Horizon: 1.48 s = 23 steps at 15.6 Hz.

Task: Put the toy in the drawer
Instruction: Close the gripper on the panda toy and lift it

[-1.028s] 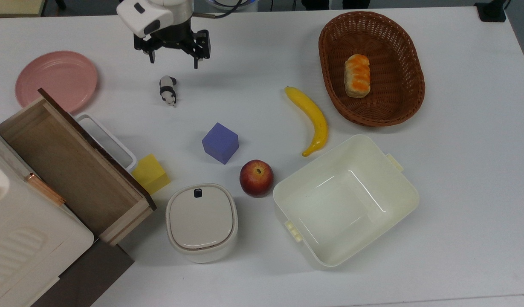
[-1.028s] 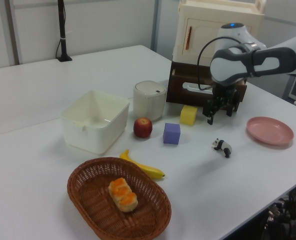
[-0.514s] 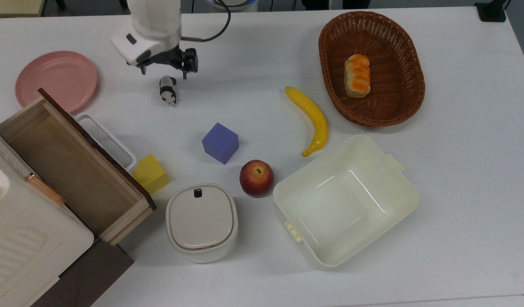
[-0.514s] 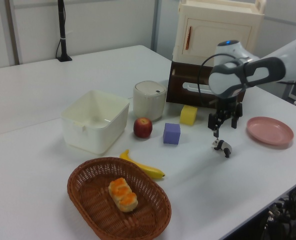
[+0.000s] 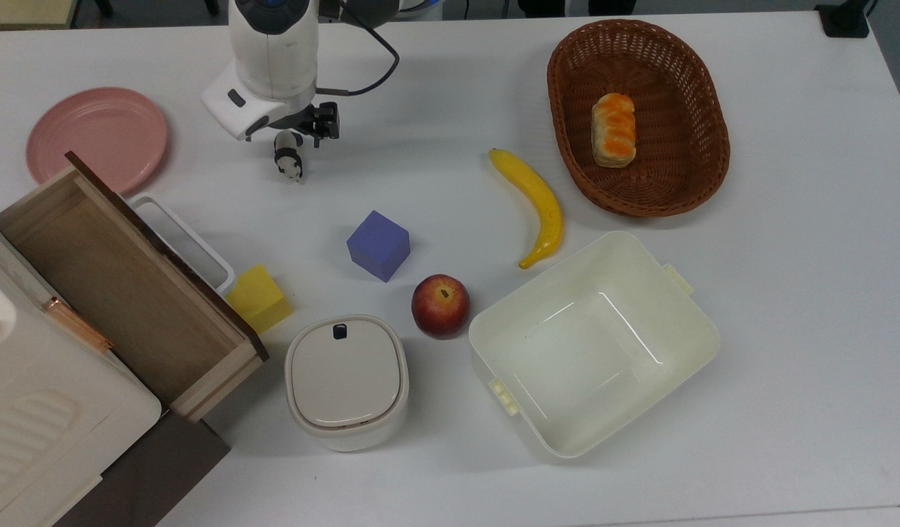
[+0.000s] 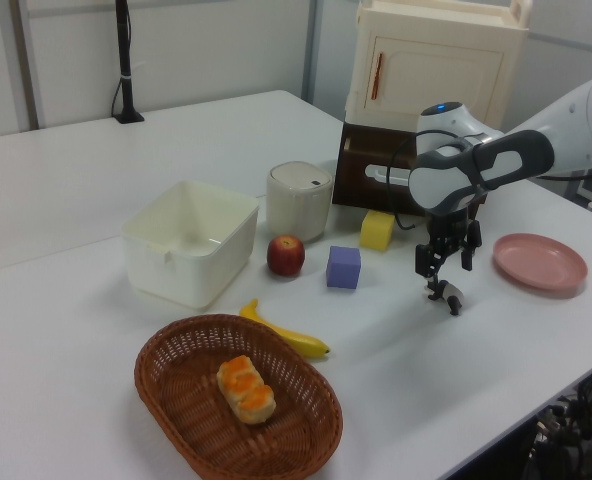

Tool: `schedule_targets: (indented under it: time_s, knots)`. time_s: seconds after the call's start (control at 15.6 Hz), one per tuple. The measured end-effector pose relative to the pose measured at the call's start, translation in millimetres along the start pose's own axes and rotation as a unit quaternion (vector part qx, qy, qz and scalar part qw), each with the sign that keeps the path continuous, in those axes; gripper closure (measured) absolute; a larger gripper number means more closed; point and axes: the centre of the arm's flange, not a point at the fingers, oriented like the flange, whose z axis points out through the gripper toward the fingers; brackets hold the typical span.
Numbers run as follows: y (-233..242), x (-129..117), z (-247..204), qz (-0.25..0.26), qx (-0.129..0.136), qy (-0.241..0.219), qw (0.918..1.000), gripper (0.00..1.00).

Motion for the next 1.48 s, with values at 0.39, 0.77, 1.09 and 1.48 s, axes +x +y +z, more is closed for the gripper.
schedule_targets:
  time_s: [0.39,0.77,1.09,1.48]
  knots:
    - [-2,4,19,-0.011,-0.013,-0.019,0.9997,0.00]
    - [-3,5,28,-0.013,-0.013,-0.027,0.9995,0.07]
    - [-3,6,29,-0.024,-0.014,-0.028,0.9992,0.60]
    - [-3,6,28,-0.030,-0.015,-0.027,0.9991,0.61]
